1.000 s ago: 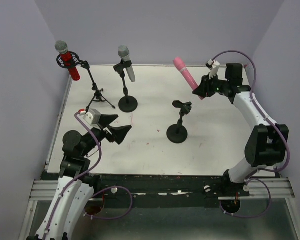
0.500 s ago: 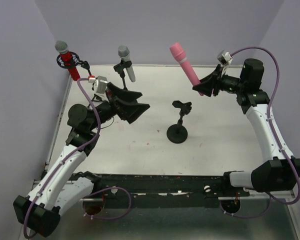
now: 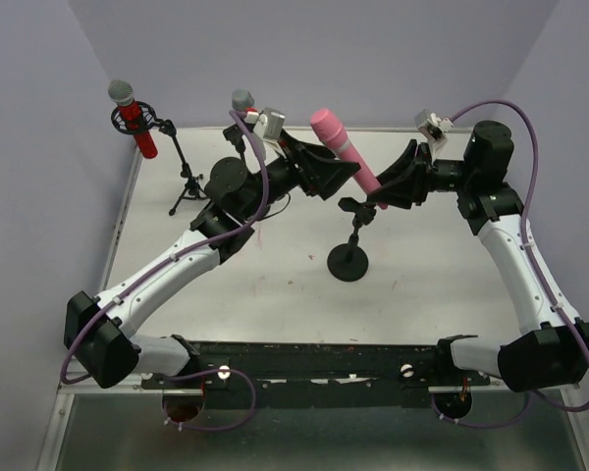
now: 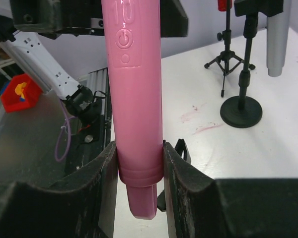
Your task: Attach the microphones to the stand
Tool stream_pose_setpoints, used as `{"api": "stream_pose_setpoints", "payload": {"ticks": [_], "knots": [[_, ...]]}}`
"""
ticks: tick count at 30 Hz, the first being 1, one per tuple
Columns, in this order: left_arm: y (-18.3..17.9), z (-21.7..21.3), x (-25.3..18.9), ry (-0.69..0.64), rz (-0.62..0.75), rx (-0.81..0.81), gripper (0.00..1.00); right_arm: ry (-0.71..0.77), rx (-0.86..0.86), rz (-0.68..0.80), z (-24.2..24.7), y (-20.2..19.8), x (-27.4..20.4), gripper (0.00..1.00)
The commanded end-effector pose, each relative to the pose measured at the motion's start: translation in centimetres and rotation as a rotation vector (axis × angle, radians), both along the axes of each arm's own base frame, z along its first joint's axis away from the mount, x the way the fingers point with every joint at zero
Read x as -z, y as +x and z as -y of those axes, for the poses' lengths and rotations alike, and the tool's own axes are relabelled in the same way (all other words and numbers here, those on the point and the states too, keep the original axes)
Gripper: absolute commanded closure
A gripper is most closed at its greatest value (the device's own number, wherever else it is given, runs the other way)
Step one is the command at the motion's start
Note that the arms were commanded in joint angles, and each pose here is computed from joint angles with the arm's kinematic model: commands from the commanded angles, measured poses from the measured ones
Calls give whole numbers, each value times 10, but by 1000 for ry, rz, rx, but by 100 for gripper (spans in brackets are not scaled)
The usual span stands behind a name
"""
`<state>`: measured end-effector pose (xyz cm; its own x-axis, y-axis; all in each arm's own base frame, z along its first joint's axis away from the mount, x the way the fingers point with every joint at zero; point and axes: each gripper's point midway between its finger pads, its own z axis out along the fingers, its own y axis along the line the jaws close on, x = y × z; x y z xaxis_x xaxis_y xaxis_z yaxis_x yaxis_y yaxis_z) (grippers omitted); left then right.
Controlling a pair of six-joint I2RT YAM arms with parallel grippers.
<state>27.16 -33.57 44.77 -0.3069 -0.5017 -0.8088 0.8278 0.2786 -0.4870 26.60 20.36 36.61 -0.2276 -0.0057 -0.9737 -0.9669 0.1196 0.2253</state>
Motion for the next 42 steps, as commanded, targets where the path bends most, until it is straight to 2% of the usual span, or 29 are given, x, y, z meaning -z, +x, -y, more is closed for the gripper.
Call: {"api": "stream_pose_setpoints", "payload": {"ticks": [1, 9, 11, 13, 15, 16, 17, 20, 22, 24, 25, 26, 29, 35, 42], "knots": [[15, 7, -19, -42, 22, -77, 14, 11, -82, 11, -6, -16, -2, 96], [14, 16, -18, -37, 23, -60, 36, 6, -81, 0, -9, -14, 4, 95], [12, 16, -18, -31, 33, -52, 45, 6, -81, 0, -9, -13, 5, 95], [10, 17, -17, -32, 47, -42, 58, 8, -92, -9, -10, -14, 8, 94], [2, 18, -18, -32, 91, -8, 82, 13, -121, -11, -10, -18, 9, 91], [-1, 18, -20, -27, 109, 9, 94, 14, -132, -13, -9, -20, 9, 87], [-5, 18, -21, -18, 128, 24, 100, 15, -136, -15, -10, -21, 10, 74], [-16, 9, -28, 5, 178, 51, 100, 11, -148, 7, -9, -25, 10, 36], [-30, 0, -34, 29, 232, 88, 100, -5, -136, 63, -8, -23, 9, 20], [-47, -13, -36, 72, 285, 122, 100, -56, -86, 96, -5, -19, 14, 9], [-54, -20, -36, 98, 304, 131, 100, -81, -64, 131, -3, -17, 13, 8], [-65, -29, -34, 137, 346, 137, 100, -116, -31, 150, 0, -12, 17, 1], [-86, -49, -13, 272, 407, 137, 100, -199, 33, 212, 7, -1, 32, 0], [-110, -83, 53, 546, 502, 129, 100, -336, -24, 395, 18, 3, 91, 0], [-110, -92, 115, 639, 555, 121, 100, -306, -33, 363, 13, 12, 108, 0]]}}
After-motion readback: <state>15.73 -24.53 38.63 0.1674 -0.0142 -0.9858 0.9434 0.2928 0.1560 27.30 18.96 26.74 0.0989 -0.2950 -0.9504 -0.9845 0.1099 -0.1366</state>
